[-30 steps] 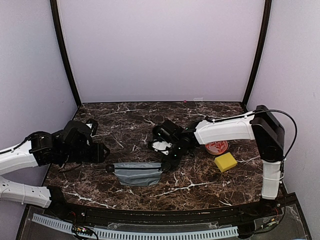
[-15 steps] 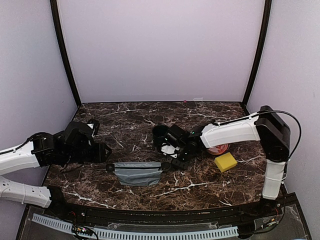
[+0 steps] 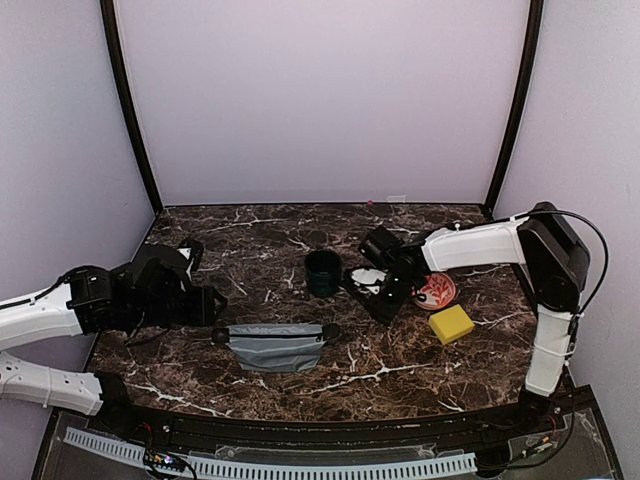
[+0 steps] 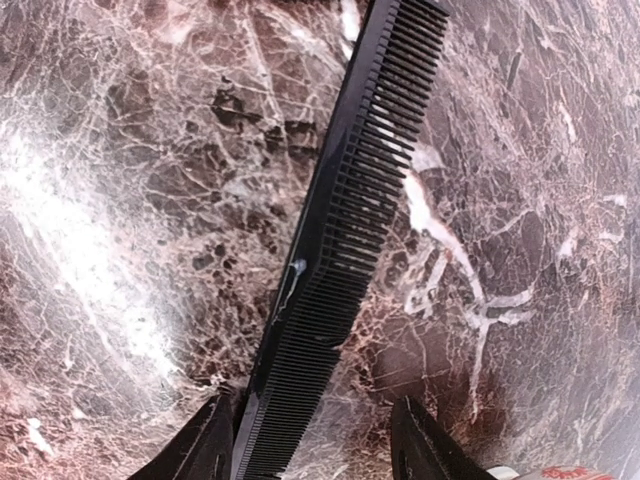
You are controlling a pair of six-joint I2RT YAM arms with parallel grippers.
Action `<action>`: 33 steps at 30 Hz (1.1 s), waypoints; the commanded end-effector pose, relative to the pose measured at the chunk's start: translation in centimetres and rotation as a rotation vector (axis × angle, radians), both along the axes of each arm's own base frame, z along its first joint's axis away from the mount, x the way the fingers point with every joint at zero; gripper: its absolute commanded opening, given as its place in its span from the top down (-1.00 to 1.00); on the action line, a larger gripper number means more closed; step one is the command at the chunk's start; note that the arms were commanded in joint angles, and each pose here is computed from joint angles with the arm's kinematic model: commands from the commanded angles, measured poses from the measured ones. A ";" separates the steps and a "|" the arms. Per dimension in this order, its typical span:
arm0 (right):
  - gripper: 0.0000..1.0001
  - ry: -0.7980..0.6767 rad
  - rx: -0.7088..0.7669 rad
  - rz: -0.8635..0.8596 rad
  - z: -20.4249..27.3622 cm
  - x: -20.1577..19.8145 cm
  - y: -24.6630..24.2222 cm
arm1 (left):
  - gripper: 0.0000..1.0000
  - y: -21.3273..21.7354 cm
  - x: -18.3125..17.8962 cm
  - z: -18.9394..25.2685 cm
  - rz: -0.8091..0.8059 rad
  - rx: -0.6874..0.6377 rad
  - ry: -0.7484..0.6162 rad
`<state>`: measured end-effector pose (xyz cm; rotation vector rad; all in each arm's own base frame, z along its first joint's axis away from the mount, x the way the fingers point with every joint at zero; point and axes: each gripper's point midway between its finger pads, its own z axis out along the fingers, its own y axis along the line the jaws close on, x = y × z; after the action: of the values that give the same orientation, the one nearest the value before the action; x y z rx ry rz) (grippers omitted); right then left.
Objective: Sort the hair-cutting tools
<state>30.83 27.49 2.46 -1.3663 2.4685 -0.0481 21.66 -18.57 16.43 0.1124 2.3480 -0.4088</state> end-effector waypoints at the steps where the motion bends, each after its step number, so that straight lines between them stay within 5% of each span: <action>1: -0.08 0.104 -0.025 -0.015 -1.5 -1.6 -1.3 | 0.07 -0.6 0.2 0.0 -0.034 0.000 -0.014; 14: -0.04 0.271 -0.037 -0.059 -3.3 -4.3 -2.4 | 0.08 -3.3 1.1 1.5 -0.131 -0.005 -0.044; 25: 0.28 0.341 -0.078 -0.086 -5.4 -4.9 -3.2 | 0.09 -5.8 1.7 3.2 -0.245 -0.005 -0.081; 33: 0.50 0.460 -0.116 -0.002 -6.2 -7.9 -5.1 | 0.08 -10.7 1.0 4.7 -0.486 0.028 -0.201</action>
<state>29.33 26.98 1.50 -1.3661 2.6304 0.1519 23.23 -25.79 18.56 0.5023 2.2759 -0.5185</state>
